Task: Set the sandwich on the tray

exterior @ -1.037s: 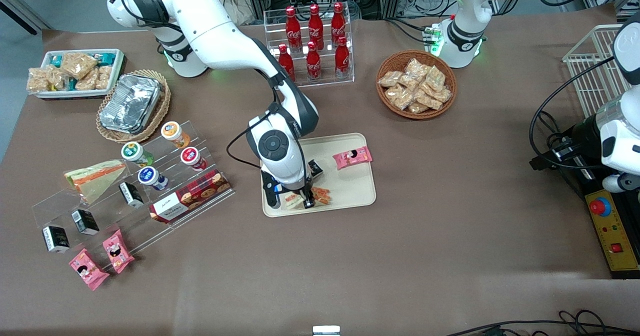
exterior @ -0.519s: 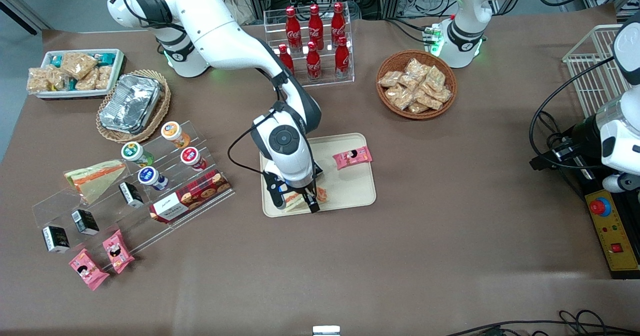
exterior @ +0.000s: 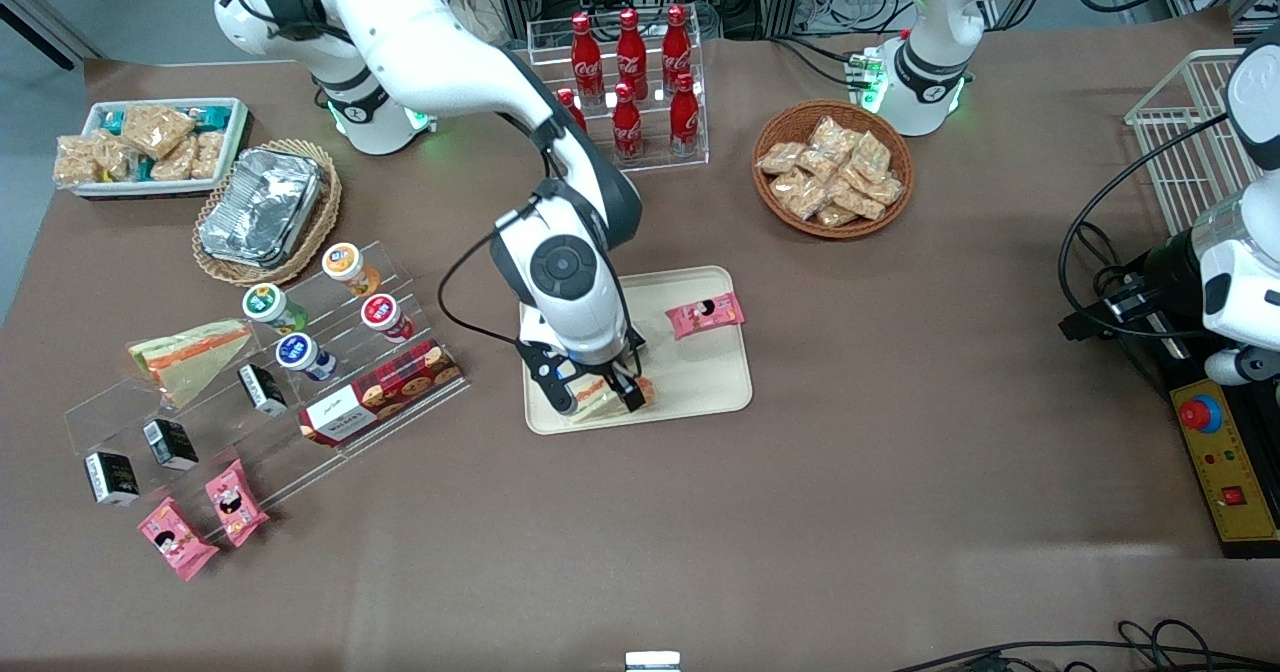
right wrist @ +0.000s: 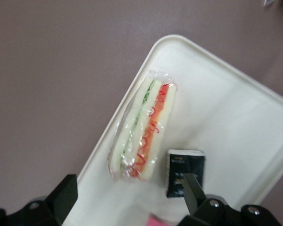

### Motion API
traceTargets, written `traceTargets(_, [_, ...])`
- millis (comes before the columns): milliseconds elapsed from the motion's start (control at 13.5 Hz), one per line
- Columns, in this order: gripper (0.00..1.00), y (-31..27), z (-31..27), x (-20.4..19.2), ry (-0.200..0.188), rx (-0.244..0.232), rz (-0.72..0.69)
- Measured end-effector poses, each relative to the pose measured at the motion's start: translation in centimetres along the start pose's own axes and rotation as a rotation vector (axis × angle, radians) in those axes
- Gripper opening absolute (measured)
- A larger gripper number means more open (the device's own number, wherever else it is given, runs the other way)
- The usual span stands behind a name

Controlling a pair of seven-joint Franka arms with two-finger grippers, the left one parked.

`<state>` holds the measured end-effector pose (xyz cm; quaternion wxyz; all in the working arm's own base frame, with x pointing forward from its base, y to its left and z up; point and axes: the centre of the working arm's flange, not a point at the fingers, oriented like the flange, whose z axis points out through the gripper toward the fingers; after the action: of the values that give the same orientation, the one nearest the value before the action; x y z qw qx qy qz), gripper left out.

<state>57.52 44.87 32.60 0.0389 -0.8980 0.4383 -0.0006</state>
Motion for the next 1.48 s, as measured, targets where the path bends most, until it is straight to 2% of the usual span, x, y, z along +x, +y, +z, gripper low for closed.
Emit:
traceTargets(148, [1.0,1.0,-4.0,1.2,-0.02,-0.011,-0.1])
traceTargets(370, [1.0,3.5,-8.1,4.2,-0.04,0.008,-0.263])
traceTargets(815, [1.0,11.8,-16.0,12.9,-0.076,0.049,-0.557])
traceTargets(889, [1.0,13.2,-17.0,14.3,-0.069,0.03,-0.584])
traceTargets(1111, [1.0,16.0,-20.2,16.9,0.03,-0.053,-0.679])
traceTargets(1185, [1.0,16.7,-21.2,17.4,0.043,-0.067,-0.723])
traceTargets(1333, [1.0,18.3,-23.3,19.5,0.056,-0.061,-0.811])
traceTargets(1481, [1.0,20.1,-25.7,22.9,0.085,-0.042,-0.864])
